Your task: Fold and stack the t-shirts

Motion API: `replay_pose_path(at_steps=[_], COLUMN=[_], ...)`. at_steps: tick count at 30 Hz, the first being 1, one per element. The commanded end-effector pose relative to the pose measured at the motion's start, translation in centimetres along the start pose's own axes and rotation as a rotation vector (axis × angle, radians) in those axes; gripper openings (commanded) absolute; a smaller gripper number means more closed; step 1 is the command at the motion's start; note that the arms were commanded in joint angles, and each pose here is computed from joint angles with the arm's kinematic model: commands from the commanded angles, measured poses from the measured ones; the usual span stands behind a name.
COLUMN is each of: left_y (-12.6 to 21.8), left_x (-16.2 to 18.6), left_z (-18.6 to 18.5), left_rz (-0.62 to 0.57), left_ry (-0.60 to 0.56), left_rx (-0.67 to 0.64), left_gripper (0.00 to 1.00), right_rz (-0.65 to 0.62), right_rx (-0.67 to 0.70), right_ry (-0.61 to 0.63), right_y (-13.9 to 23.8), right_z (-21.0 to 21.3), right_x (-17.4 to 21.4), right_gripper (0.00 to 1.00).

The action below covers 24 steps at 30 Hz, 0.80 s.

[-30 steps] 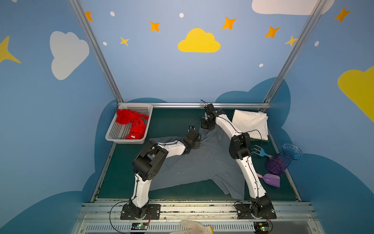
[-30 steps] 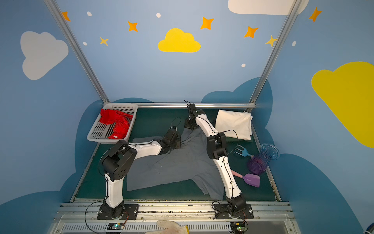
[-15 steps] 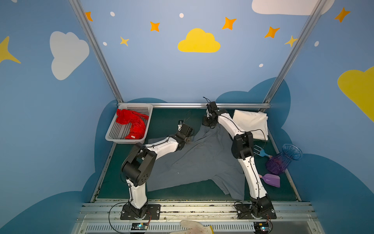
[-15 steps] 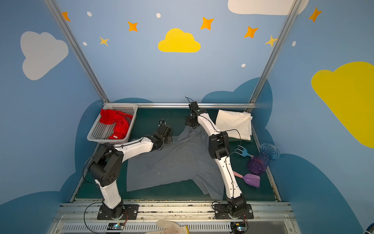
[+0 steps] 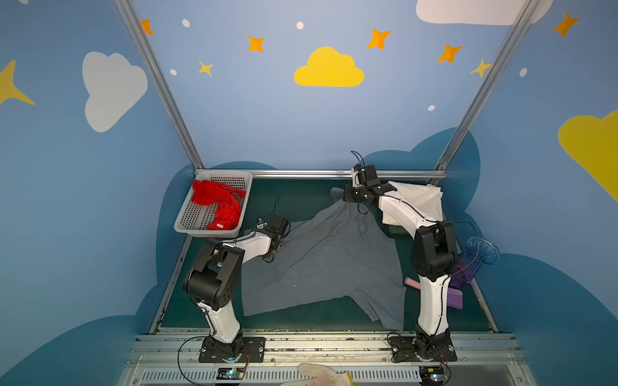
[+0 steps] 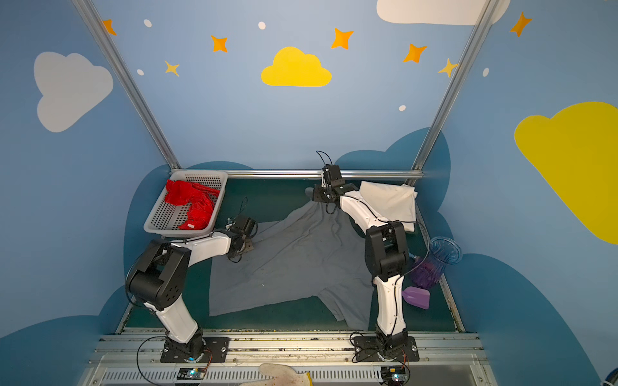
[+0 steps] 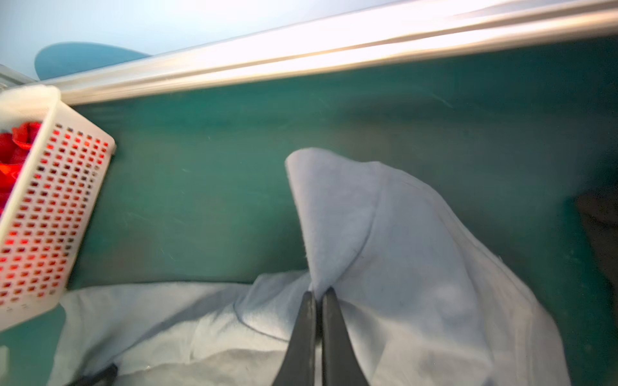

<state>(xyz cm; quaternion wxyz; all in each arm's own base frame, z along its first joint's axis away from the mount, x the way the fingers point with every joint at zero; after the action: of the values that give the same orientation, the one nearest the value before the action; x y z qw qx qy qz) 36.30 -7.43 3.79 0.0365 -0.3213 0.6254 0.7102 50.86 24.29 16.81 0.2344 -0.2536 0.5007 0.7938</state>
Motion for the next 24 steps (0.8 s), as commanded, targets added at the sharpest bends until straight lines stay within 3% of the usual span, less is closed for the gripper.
replay_pose_path(at_steps=[1,7,20,24], left_y=[-1.5,-2.4,-3.1,-3.4], left_x=[1.9,2.4,2.6,2.7], left_z=[1.0,1.7,1.7,1.6], left_rz=[0.085,0.121,0.147,0.154], left_ry=[0.018,0.030,0.087,0.097], left_rx=[-0.028,-0.030,-0.004,-0.002], left_gripper=[0.56,0.53,0.41,0.38], right_rz=[-0.080,-0.012,0.029,0.057], right_rx=[-0.038,0.016,0.213,0.219], right_ry=[0.032,0.022,-0.008,-0.030], right_y=[0.4,0.0,2.3,2.7], right_z=[0.9,-0.7,-5.1,-5.9], right_x=[-0.1,3.2,6.6,7.6], right_gripper=[0.00,0.00,0.00,0.00])
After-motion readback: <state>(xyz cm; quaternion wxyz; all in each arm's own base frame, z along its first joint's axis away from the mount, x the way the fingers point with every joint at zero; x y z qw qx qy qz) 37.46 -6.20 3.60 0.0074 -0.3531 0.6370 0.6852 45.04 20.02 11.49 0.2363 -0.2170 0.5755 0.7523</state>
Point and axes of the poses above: each gripper's point midway between its finger pads, its own y axis back along the fingers, its own z axis along the line the jaws close on, x = y × z, the point moved 2 cm from there along y, back along the fingers, and after that the axes turned 4 degrees about -y, right-handed, at the moved point
